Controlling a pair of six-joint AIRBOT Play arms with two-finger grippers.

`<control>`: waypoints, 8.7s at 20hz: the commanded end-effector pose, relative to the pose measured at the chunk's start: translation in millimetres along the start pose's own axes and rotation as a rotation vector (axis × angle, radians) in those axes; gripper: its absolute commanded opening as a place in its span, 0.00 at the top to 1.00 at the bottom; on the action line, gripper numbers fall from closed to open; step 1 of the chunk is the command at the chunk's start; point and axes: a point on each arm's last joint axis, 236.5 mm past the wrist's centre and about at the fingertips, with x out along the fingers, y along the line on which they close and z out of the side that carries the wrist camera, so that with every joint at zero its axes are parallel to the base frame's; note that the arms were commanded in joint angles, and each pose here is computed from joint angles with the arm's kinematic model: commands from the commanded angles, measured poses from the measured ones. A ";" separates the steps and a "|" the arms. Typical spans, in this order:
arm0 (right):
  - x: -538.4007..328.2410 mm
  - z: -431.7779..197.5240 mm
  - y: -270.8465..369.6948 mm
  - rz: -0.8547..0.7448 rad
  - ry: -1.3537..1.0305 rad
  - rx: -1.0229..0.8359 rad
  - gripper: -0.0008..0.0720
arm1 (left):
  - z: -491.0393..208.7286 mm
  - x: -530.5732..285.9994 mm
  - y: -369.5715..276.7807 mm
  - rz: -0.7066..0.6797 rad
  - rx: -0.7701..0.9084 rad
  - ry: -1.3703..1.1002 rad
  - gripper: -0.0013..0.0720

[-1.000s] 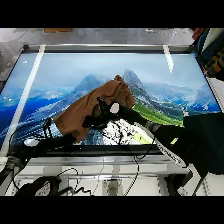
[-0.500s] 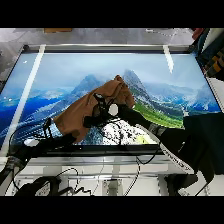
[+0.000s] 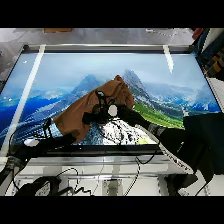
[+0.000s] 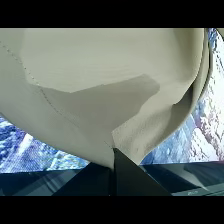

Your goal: Fold the clothes and pants, and hang the long-sleeved shirts on hangers.

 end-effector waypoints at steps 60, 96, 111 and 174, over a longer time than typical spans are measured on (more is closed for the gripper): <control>27.8 10.5 16.1 -0.110 -0.022 0.080 0.24 | 10.8 -0.3 7.6 0.032 0.003 -0.045 0.96; -507.5 227.7 -218.8 -0.654 -0.702 0.043 0.95 | 316.1 -275.6 -2.4 0.165 -0.029 -1.048 0.97; -570.5 137.3 -244.6 -0.746 -0.524 0.026 0.95 | 279.0 -298.2 83.2 0.439 -0.041 -0.901 0.97; -387.4 -113.0 -257.4 -0.377 0.359 0.031 0.95 | 145.6 -250.7 180.9 0.452 0.209 0.063 0.97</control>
